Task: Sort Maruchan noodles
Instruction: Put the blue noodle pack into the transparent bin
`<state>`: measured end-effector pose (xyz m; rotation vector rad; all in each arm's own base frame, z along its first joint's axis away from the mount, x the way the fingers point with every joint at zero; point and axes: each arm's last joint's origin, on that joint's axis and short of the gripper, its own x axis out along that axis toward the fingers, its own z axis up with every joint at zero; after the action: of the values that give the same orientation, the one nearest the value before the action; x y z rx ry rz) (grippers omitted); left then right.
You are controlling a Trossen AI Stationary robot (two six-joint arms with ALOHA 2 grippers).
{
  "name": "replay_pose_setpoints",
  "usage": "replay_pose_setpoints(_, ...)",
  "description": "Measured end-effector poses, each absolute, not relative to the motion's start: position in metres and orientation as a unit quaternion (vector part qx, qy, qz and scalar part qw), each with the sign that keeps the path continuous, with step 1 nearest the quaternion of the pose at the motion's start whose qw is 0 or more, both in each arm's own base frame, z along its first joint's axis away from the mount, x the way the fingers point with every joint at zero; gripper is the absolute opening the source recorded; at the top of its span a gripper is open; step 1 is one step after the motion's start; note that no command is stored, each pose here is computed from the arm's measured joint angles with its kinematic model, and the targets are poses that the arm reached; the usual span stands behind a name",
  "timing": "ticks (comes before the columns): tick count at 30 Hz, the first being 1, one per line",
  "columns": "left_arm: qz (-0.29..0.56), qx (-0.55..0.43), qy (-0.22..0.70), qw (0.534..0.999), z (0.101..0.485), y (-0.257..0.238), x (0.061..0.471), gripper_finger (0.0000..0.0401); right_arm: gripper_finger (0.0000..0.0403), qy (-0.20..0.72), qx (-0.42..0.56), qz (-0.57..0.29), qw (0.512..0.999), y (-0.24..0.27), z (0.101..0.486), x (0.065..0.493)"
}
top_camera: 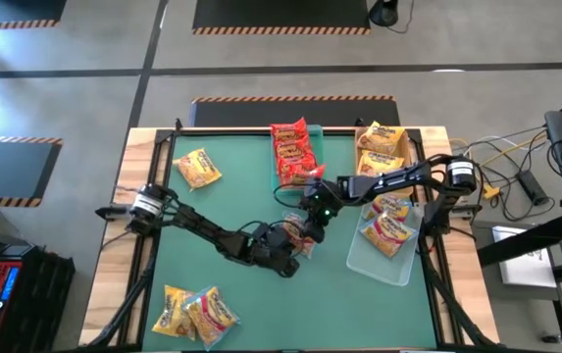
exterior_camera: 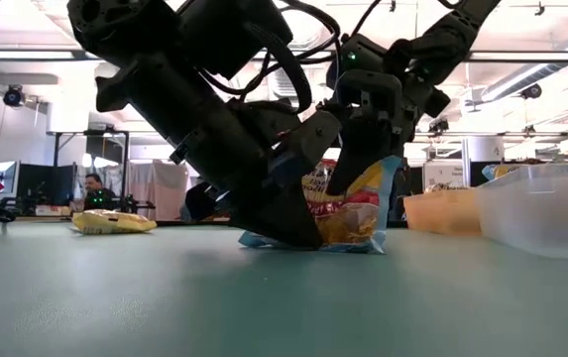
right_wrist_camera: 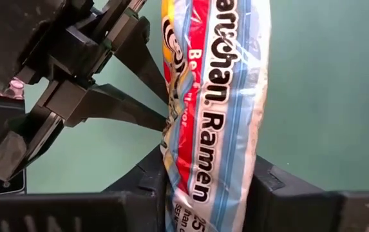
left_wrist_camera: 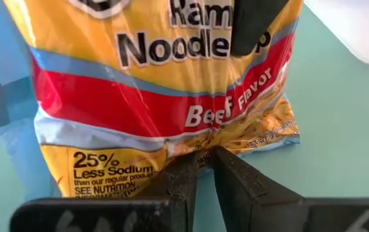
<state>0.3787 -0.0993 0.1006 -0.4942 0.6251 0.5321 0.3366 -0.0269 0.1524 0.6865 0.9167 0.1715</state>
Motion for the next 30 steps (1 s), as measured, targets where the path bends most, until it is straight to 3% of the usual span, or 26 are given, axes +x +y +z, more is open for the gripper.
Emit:
replay_pose_setpoints(15, 0.278, -0.320, 0.241, 0.873, 0.114, -0.131, 0.370, 0.0037, 0.0102, 0.432, 0.336, 0.114, 0.829, -0.025, 0.157, 0.335)
replay_pose_setpoints(30, 0.283, -0.346, 0.242, 0.861, 0.120, -0.138, 0.363, 0.0037, 0.0104, 0.436, 0.318, 0.111, 0.835, -0.029, 0.204, 0.303)
